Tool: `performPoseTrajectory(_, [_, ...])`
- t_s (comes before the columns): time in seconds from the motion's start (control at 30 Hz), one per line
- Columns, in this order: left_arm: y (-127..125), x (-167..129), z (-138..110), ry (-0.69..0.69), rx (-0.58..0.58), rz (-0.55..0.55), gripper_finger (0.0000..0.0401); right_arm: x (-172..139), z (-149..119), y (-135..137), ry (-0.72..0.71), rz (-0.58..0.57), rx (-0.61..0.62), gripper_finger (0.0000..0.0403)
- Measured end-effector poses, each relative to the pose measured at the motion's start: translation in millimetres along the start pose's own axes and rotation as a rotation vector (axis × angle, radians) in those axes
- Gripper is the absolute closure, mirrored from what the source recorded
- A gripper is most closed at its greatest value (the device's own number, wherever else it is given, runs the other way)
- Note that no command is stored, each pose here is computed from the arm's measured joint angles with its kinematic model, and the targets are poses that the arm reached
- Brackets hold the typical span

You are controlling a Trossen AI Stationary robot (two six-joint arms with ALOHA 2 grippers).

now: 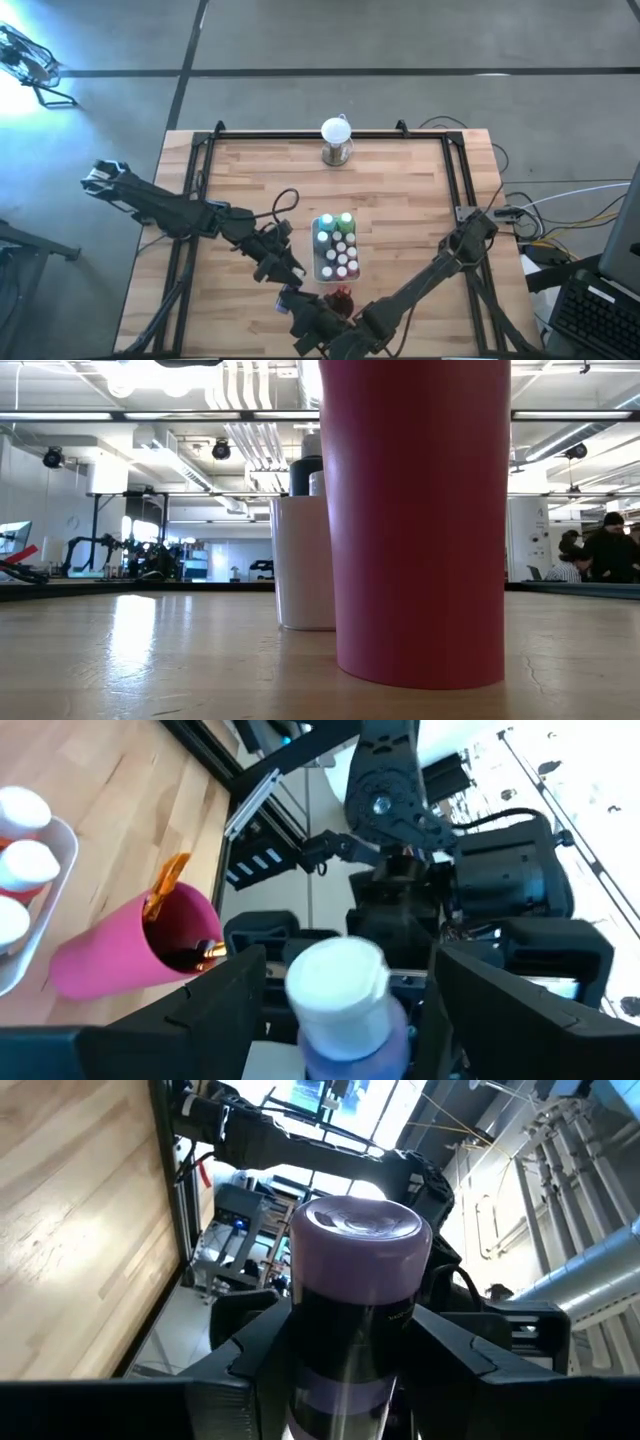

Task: Pick & Place Paint Supplies
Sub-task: Put the purple paint bottle into the white bin

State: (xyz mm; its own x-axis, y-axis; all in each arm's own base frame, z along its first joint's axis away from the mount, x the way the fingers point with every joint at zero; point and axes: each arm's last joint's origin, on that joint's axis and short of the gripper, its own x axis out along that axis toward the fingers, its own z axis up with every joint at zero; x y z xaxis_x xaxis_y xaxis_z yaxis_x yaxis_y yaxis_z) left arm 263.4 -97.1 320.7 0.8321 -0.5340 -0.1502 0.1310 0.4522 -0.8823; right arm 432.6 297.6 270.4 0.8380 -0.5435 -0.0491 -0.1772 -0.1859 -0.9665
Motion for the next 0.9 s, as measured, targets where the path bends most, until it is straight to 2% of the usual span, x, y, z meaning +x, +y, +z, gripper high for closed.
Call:
performPoseTrajectory(0.13, [0, 0, 0, 0.008, 0.003, -0.007, 0.0120, 0, 0, 0, 0.003, 0.000, 0.003, 0.0261])
performPoseTrajectory(0.37, [-2, -3, 1, 0.016, 0.013, -0.022, 0.0187, 0, -1, -1, 0.004, -0.001, 0.004, 0.0256])
performPoseTrajectory(0.53, [-2, -3, 1, 0.020, 0.020, -0.020, 0.0220, 0, -1, -1, 0.004, -0.001, 0.004, 0.0247])
performPoseTrajectory(0.9, [-4, -10, 8, 0.011, 0.054, -0.042, 0.0225, 1, -1, -1, 0.009, 0.000, 0.003, 0.0258])
